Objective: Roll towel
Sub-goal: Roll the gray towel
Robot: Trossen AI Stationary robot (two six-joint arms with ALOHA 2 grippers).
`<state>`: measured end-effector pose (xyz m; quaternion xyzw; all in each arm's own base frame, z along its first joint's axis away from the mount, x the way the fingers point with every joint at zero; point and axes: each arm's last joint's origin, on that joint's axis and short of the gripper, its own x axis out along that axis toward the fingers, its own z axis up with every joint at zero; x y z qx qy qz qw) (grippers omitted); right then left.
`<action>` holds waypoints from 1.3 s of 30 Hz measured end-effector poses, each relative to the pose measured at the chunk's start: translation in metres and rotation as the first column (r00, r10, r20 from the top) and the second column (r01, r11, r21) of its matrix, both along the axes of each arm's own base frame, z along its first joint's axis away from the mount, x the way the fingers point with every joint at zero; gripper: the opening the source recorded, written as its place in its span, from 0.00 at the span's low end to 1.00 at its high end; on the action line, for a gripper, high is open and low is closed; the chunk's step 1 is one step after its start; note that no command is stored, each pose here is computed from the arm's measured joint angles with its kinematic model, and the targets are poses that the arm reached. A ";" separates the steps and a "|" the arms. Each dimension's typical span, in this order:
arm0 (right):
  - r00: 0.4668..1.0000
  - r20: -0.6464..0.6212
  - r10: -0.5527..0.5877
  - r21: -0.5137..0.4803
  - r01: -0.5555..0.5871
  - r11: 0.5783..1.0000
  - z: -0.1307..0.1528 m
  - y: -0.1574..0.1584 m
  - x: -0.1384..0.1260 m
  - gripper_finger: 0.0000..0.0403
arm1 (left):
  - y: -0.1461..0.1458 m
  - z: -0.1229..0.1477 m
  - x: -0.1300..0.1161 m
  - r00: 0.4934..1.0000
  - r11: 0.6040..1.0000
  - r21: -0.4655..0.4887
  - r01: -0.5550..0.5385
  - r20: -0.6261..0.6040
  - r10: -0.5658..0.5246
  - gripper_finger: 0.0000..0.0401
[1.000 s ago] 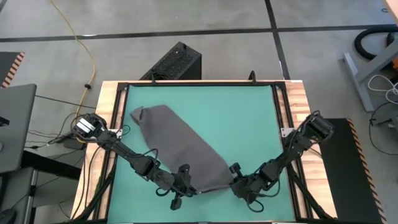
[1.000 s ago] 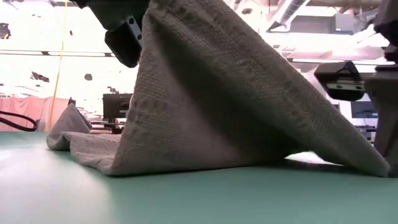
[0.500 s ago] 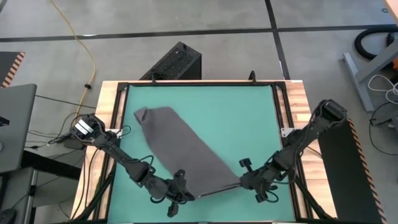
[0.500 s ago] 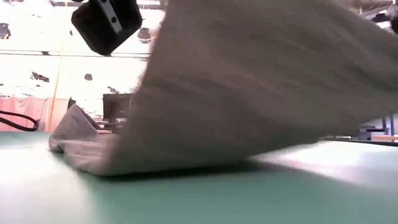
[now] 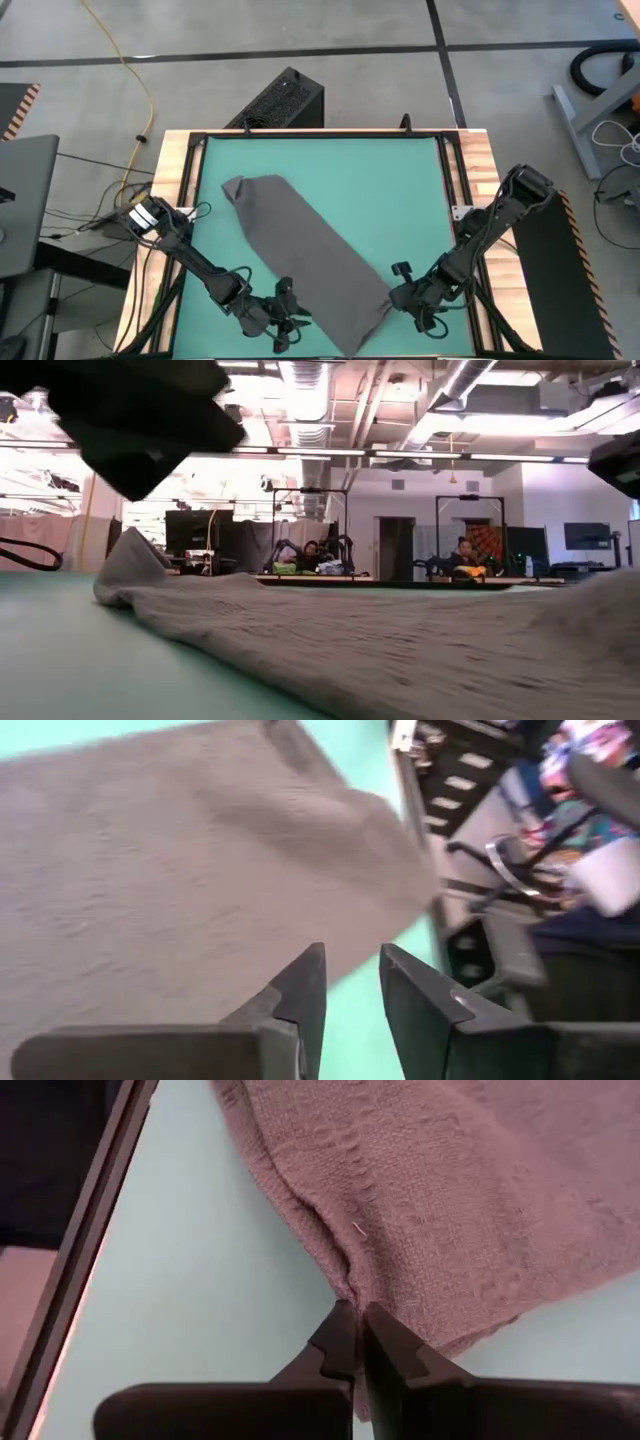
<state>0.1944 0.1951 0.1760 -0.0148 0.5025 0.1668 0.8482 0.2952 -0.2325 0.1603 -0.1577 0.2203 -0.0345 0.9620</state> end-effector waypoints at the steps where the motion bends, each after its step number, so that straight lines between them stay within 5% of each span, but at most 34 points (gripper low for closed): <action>1: 1.000 -0.014 0.005 0.018 -0.005 1.000 0.000 0.001 0.000 0.08 | 0.004 -0.001 0.002 1.000 1.000 0.025 -0.012 -0.008 0.013 0.22; 12: 0.982 -0.189 0.026 0.121 -0.002 0.993 -0.002 0.001 -0.007 0.09 | 0.062 -0.027 0.016 0.933 0.987 0.123 -0.104 -0.332 0.140 0.18; 24: 0.938 -0.346 0.036 0.152 0.018 0.988 0.008 -0.004 -0.010 0.14 | 0.057 -0.033 0.037 0.943 0.986 -0.145 0.078 -0.311 -0.120 0.15; 32: 0.907 -0.421 0.012 0.095 0.030 0.995 0.034 -0.005 -0.016 0.15 | 0.059 0.042 0.049 0.961 0.982 -0.011 0.189 -0.203 -0.187 0.15; 36: 0.902 -0.431 0.005 0.072 0.029 0.997 0.037 -0.007 -0.020 0.15 | 0.073 0.082 0.036 0.967 0.979 0.177 0.098 -0.251 -0.051 0.15; 39: 0.915 -0.404 -0.017 0.048 0.040 0.998 0.038 -0.008 -0.019 0.15 | 0.087 0.084 0.028 0.945 0.956 0.293 0.017 -0.318 0.080 0.15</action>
